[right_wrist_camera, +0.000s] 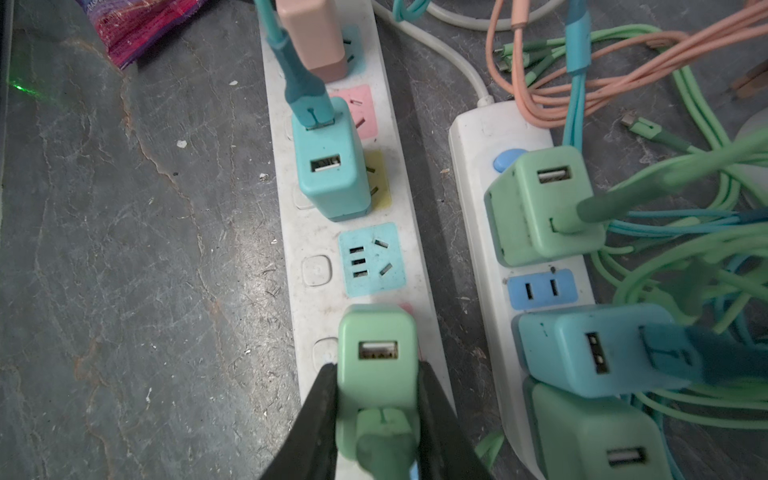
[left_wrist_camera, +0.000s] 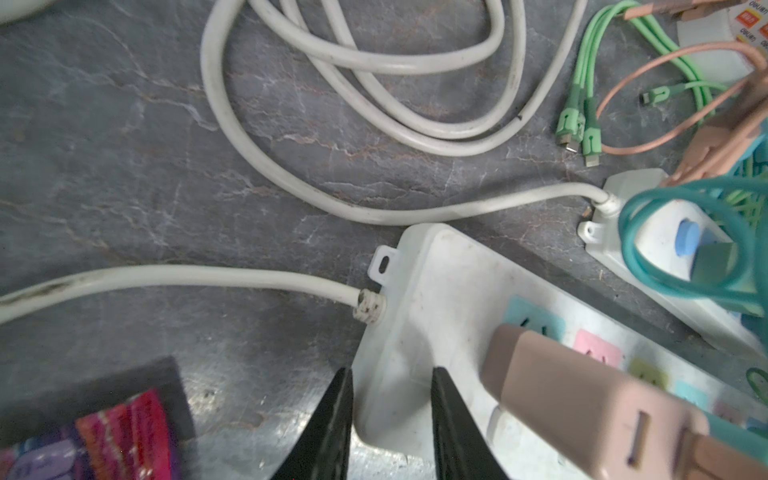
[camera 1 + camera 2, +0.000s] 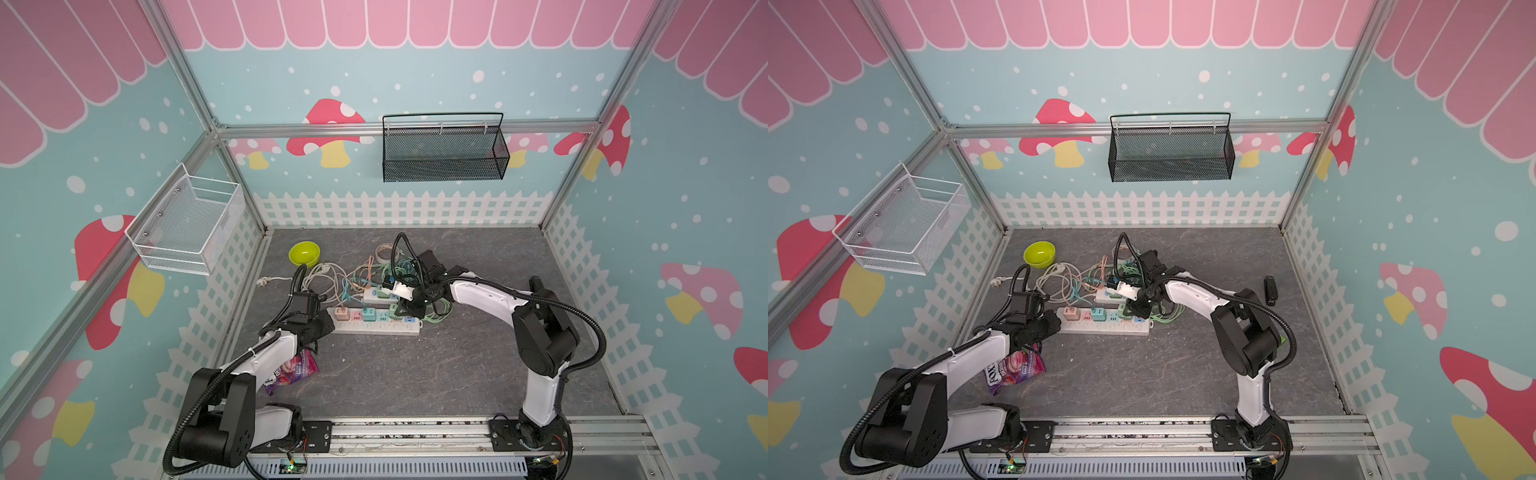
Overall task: Insert plugs into power strip
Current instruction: Insert the plug into the socket.
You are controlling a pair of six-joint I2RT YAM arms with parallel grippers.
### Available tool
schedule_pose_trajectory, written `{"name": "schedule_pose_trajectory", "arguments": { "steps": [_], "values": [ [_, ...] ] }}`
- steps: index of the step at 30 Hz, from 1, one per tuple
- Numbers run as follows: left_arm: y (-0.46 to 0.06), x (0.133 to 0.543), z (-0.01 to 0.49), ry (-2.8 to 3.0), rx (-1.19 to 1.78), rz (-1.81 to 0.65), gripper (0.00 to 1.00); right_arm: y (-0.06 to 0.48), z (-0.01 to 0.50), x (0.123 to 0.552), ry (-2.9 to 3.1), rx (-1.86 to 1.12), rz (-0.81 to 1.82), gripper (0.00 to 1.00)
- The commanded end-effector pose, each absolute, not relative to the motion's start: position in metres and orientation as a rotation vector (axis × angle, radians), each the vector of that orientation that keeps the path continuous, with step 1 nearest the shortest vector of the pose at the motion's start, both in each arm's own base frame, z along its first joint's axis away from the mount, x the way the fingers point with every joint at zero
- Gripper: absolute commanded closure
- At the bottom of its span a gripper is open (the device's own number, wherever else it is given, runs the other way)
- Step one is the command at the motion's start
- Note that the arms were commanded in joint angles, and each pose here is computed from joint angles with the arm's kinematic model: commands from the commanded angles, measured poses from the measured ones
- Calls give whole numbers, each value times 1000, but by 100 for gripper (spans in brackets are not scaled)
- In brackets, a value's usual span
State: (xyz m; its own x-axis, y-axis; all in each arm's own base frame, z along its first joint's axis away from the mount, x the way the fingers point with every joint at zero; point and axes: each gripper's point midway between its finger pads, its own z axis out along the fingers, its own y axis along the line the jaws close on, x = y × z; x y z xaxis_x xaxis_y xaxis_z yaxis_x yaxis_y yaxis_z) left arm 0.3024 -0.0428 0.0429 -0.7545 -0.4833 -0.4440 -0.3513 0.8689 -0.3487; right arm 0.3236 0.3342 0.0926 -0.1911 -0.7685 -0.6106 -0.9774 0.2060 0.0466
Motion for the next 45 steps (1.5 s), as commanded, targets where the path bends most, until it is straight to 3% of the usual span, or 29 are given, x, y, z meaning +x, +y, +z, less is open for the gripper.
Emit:
{"name": "schedule_pose_trajectory", "arguments": {
  "steps": [1, 33, 45],
  "values": [
    [-39, 300, 40, 2529, -610, -311, 68, 317, 82, 314, 2060, -1679, 519, 86],
    [-42, 306, 44, 2518, -602, -337, 69, 304, 75, 307, 2142, -1826, 387, 84],
    [-60, 310, 52, 2506, -539, -472, 67, 312, 78, 305, 2116, -1831, 421, 84]
  ]
}}
